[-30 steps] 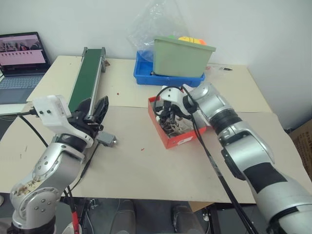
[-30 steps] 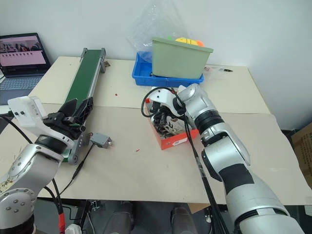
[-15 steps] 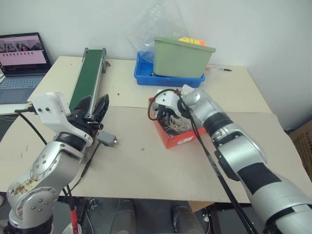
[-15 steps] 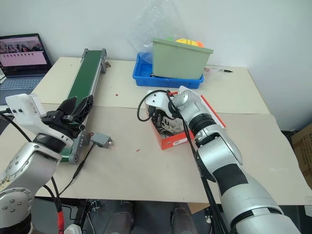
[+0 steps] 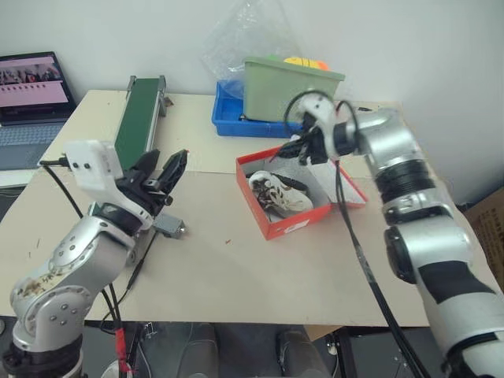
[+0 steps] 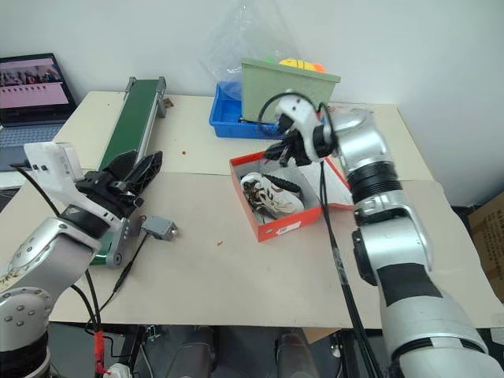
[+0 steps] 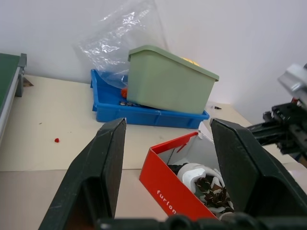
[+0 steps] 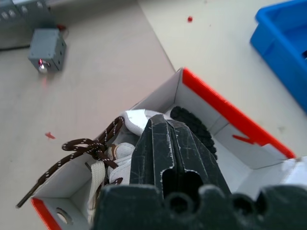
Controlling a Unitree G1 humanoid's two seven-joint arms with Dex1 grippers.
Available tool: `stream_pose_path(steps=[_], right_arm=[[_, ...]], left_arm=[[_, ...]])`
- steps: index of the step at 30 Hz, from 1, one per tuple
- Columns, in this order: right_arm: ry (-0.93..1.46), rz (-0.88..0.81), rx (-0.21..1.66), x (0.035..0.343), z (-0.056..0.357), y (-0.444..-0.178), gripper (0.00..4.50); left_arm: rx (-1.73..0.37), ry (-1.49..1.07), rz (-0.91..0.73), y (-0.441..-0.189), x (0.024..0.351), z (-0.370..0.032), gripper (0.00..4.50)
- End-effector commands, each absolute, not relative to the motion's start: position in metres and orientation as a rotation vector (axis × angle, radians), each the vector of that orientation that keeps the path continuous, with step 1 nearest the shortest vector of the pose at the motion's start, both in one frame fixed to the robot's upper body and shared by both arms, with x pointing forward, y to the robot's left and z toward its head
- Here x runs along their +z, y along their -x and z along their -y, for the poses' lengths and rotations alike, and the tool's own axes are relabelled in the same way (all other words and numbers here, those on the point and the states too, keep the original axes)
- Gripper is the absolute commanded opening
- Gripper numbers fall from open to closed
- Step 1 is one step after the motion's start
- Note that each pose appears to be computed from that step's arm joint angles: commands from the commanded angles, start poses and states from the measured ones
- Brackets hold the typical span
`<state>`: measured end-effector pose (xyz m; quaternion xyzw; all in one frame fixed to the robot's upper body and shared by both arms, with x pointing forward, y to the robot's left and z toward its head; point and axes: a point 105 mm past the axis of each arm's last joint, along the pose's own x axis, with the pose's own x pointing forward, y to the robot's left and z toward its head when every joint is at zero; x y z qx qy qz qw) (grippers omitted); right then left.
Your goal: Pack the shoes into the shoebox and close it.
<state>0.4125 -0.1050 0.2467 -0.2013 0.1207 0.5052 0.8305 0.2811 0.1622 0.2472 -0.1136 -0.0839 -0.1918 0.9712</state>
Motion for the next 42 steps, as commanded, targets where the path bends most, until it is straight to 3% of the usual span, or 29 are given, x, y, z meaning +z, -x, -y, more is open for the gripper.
stream_pose_path(steps=[1,5,11,13,16,23,30,42], right_arm=[[0.319,-0.271,1.039,0.253,0.130,-0.394,0.03],[0.148,-0.337,0.945,0.242,0.167,-0.375,0.03],[-0.011,-0.417,0.791,0.203,0.210,-0.346,0.03],[-0.064,-0.420,0.755,0.192,0.214,-0.346,0.03],[-0.176,-0.450,0.617,0.154,0.236,-0.352,0.03],[-0.295,-0.465,0.500,0.107,0.253,-0.346,0.03],[-0.328,-0.458,0.457,0.073,0.245,-0.360,0.03],[-0.297,-0.386,0.428,0.067,0.229,-0.407,0.03]], left_arm=[[-0.462,0.204,0.170,-0.281,0.250,-0.151,2.96],[-0.566,0.194,0.122,-0.283,0.243,-0.137,2.96],[-0.727,0.113,0.026,-0.282,0.229,-0.118,2.96],[-0.764,0.066,0.004,-0.281,0.227,-0.116,2.96],[-0.858,-0.041,-0.051,-0.276,0.225,-0.117,2.96],[-0.935,-0.133,-0.110,-0.272,0.226,-0.127,2.96],[-0.954,-0.212,-0.125,-0.273,0.232,-0.131,2.96],[-0.934,-0.288,-0.155,-0.271,0.239,-0.143,2.96]])
